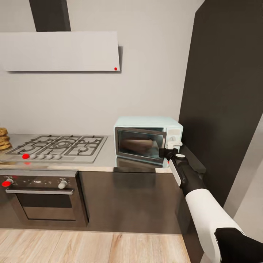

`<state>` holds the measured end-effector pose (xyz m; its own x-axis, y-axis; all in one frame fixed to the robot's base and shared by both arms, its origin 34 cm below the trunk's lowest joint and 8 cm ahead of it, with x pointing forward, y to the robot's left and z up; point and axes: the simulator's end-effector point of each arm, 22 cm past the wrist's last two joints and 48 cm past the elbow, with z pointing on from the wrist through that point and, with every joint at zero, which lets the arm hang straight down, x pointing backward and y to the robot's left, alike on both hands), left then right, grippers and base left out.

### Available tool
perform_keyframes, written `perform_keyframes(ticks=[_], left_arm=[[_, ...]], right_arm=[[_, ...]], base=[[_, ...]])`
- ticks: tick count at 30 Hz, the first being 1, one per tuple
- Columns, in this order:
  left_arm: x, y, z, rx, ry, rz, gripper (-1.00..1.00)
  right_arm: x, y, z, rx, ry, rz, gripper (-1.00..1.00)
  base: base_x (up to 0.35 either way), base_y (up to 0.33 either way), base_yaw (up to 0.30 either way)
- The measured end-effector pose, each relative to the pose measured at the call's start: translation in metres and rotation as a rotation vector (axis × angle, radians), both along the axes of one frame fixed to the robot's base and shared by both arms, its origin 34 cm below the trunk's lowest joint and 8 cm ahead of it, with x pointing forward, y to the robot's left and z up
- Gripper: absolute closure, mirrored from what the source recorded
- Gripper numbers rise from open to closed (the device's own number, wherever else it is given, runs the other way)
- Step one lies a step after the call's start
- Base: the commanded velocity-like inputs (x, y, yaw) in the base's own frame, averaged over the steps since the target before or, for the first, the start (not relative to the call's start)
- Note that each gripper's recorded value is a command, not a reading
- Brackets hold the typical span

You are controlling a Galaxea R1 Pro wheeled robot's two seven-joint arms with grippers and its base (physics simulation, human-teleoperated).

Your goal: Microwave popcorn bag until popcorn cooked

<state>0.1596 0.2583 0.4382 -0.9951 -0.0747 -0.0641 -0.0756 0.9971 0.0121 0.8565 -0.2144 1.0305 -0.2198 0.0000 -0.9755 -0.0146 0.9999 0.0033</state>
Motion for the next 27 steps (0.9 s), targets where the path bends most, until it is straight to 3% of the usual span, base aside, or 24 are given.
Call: perform_keyframes(ticks=[13, 27], left_arm=[[0.000, -0.001, 0.000, -0.001, 0.000, 0.000, -1.00], [0.000, -0.001, 0.000, -0.002, 0.000, 0.000, -1.00]], right_arm=[[0.000, -0.012, 0.000, -0.008, -0.001, -0.051, 1.00], [0.000, -0.008, 0.000, -0.006, 0.000, -0.035, 1.00]], base=[[-0.073, 0.071, 0.000], [-0.034, 0.001, 0.000]])
